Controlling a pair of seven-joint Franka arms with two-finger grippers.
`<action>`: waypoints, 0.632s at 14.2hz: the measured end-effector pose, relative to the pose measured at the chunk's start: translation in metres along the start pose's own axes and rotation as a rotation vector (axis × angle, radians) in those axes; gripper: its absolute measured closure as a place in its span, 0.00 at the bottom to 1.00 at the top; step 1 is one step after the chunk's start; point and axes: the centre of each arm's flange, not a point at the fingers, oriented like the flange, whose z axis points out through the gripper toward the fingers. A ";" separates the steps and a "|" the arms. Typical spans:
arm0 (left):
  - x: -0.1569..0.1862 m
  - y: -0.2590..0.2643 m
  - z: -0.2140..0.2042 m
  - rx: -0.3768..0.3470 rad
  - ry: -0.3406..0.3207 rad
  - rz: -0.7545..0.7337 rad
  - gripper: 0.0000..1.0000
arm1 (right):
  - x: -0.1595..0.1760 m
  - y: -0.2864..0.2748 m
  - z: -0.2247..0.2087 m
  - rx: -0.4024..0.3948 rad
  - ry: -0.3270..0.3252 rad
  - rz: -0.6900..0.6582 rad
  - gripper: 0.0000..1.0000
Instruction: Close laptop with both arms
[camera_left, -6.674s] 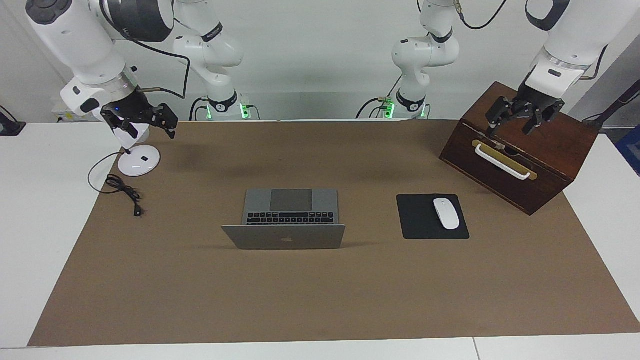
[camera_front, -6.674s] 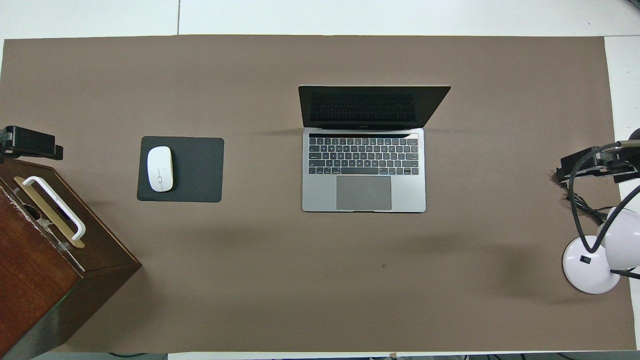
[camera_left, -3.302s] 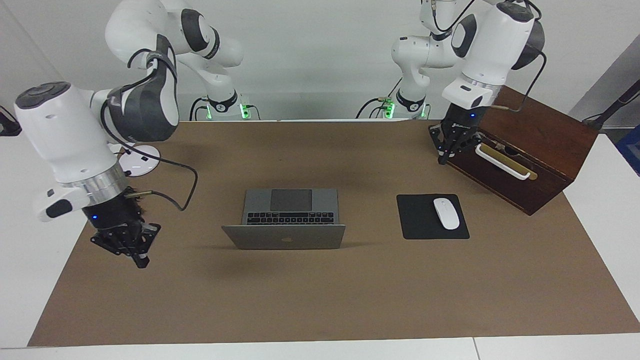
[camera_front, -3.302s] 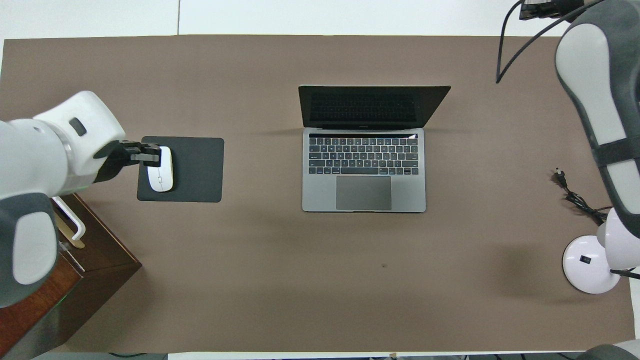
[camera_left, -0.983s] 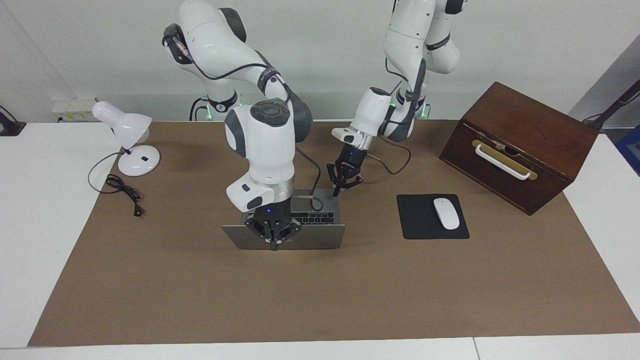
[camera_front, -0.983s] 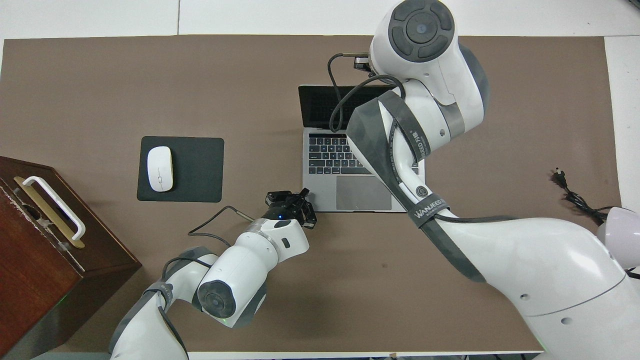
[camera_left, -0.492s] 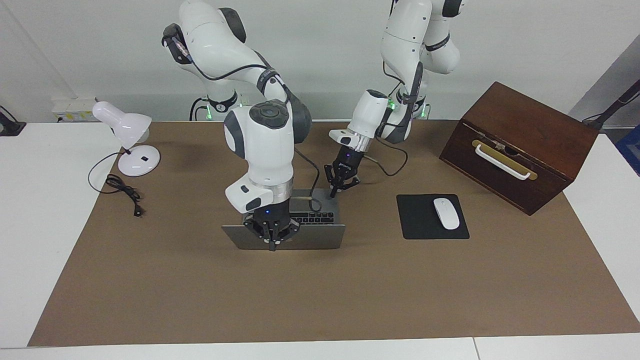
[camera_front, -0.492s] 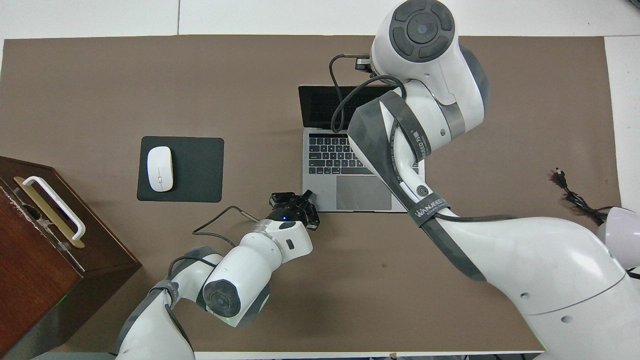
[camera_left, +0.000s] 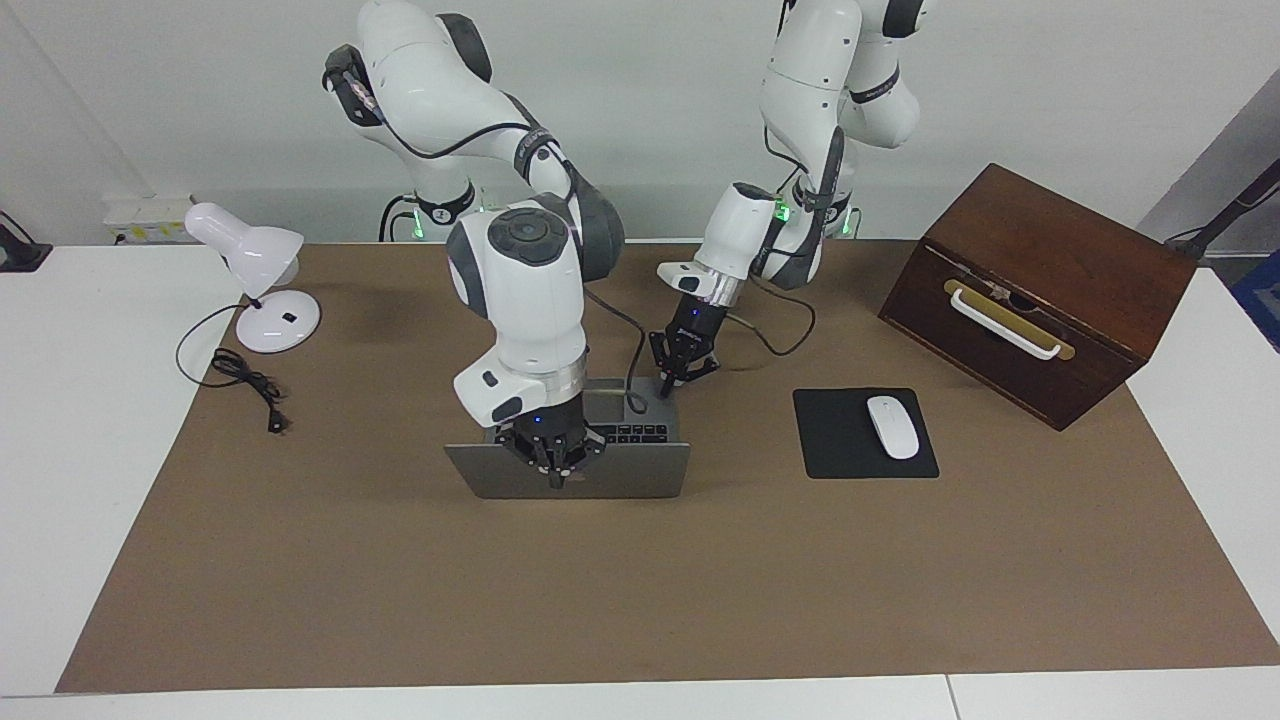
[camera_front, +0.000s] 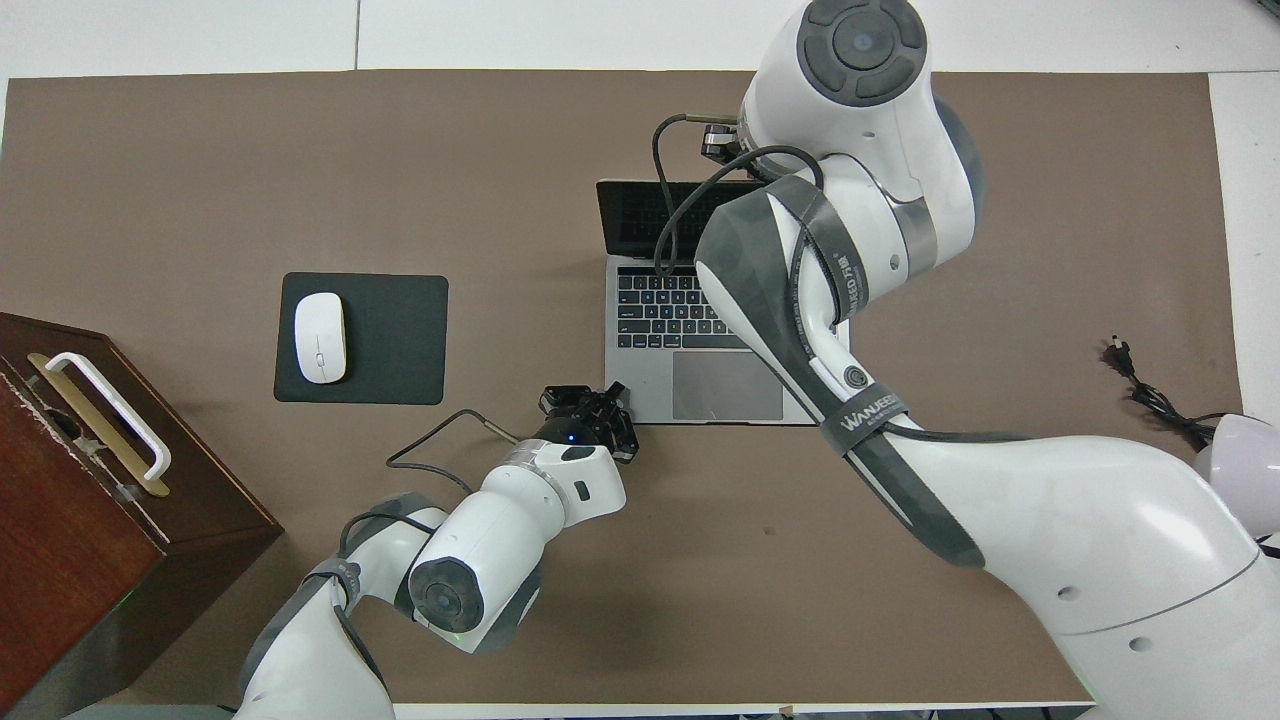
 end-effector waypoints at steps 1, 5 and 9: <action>0.000 0.000 0.000 0.000 0.000 0.018 0.99 | -0.002 0.003 0.000 0.017 -0.046 0.021 0.99; 0.000 0.000 0.000 0.000 0.001 0.085 0.99 | -0.014 0.022 0.001 0.008 -0.237 0.092 0.99; -0.001 0.000 0.000 0.001 0.003 0.133 0.99 | -0.028 0.044 0.012 -0.002 -0.367 0.132 0.99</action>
